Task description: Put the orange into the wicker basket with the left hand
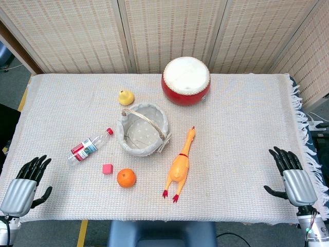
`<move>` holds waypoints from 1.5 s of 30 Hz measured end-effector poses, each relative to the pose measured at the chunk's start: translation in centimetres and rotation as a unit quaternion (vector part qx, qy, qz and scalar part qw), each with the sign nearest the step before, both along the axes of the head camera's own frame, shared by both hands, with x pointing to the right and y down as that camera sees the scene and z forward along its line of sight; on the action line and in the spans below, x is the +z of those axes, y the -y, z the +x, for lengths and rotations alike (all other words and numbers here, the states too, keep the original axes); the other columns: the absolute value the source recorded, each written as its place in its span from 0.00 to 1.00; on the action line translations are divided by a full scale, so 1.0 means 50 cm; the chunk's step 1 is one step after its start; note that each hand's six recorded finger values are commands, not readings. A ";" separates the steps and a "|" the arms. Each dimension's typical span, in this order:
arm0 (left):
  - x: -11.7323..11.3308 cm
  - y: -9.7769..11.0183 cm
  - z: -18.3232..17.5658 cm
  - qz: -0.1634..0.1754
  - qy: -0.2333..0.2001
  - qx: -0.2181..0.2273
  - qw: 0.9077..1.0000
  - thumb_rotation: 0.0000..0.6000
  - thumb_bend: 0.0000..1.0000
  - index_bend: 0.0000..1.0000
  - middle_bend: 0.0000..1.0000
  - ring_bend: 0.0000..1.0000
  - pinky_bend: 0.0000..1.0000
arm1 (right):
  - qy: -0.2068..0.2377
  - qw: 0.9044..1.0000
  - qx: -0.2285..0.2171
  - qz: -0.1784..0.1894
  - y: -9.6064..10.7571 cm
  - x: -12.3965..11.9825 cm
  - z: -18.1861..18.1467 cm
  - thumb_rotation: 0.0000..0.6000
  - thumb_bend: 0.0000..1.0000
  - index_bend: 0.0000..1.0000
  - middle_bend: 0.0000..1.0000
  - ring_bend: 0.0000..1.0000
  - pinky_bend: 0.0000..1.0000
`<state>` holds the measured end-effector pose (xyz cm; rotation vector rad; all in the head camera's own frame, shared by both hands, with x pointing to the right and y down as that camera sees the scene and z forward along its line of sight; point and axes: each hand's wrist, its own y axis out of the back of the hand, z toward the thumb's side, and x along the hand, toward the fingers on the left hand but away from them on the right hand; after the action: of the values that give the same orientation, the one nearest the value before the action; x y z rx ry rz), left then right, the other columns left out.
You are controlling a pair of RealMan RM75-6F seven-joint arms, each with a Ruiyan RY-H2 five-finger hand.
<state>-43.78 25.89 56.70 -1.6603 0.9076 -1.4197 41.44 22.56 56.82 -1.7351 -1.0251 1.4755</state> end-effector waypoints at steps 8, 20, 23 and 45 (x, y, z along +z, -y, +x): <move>0.006 0.000 0.018 -0.022 0.000 0.034 0.999 1.00 0.37 0.00 0.00 0.00 0.11 | 0.004 1.000 0.000 0.002 0.002 -0.002 0.000 1.00 0.04 0.00 0.00 0.00 0.00; 0.062 0.001 0.147 -0.116 -0.001 0.171 0.978 1.00 0.37 0.00 0.00 0.00 0.11 | 0.016 1.000 0.010 -0.008 0.007 0.005 0.000 1.00 0.04 0.00 0.00 0.00 0.00; 0.073 0.007 0.195 -0.130 -0.004 0.204 0.970 1.00 0.37 0.00 0.00 0.00 0.11 | 0.017 1.000 0.013 -0.010 0.008 0.006 0.001 1.00 0.04 0.00 0.00 0.00 0.00; 0.166 0.021 0.368 -0.162 -0.016 0.281 0.946 1.00 0.37 0.00 0.00 0.00 0.09 | 0.030 0.999 0.033 -0.017 0.013 0.005 0.011 1.00 0.04 0.00 0.00 0.00 0.00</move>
<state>-25.40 24.82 64.99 -1.9817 0.1761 -1.1783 41.98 21.93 57.06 -1.7955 -1.1031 1.4970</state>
